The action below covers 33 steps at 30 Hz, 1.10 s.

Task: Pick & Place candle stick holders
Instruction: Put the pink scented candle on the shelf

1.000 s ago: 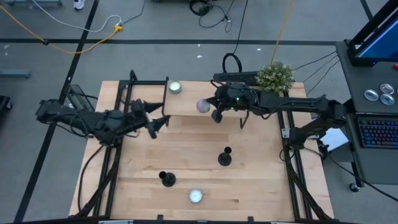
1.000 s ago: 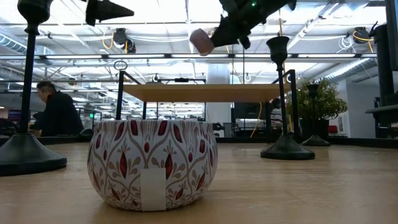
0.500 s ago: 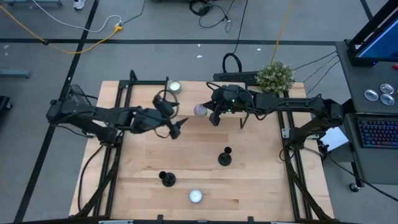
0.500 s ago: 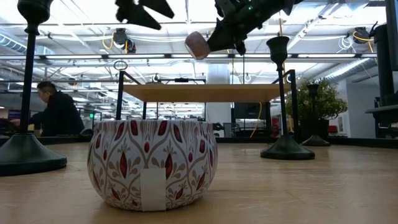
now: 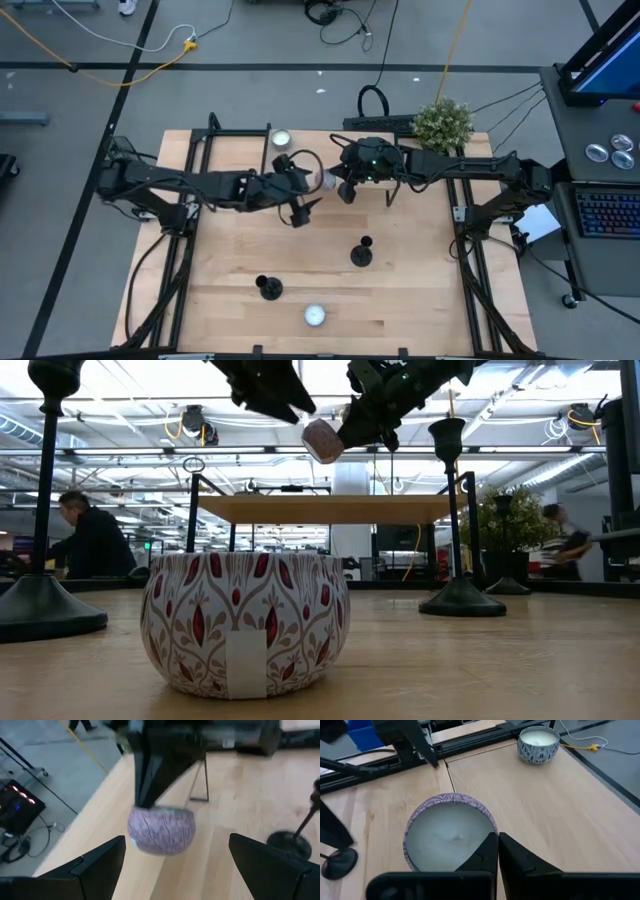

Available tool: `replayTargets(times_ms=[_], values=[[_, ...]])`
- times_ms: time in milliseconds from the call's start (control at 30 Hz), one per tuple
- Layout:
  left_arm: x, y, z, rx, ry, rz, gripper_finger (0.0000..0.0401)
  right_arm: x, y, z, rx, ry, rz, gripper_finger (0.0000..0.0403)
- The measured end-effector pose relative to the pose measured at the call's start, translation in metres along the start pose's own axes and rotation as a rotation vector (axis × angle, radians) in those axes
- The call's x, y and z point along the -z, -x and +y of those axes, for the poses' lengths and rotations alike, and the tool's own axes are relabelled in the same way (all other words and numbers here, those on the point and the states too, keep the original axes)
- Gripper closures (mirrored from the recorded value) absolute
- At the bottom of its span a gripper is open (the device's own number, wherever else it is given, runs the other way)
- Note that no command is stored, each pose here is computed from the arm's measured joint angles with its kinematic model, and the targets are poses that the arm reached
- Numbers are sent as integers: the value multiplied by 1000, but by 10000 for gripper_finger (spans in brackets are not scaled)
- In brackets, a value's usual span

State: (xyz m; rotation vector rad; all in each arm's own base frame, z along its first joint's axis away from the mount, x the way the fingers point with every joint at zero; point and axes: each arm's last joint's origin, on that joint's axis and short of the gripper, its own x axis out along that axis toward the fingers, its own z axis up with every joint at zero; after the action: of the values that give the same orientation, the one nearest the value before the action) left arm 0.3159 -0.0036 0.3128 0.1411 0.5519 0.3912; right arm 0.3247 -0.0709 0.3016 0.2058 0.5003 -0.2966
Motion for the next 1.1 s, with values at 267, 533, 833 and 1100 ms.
replayTargets(times_ms=[267, 533, 833, 1100], values=[[3, -12, 5, 14, -9, 17, 38, 0, 0, 0, 0, 0, 3, 403], [3, -19, 12, 19, -26, 15, 38, 0, 0, 1, -24, -3, 7, 403], [4, -22, 21, 45, -28, 21, 38, 0, 0, 1, -24, -4, 7, 403], [4, -24, 26, 52, -25, 24, 38, 0, 0, 1, -23, -23, 6, 403]])
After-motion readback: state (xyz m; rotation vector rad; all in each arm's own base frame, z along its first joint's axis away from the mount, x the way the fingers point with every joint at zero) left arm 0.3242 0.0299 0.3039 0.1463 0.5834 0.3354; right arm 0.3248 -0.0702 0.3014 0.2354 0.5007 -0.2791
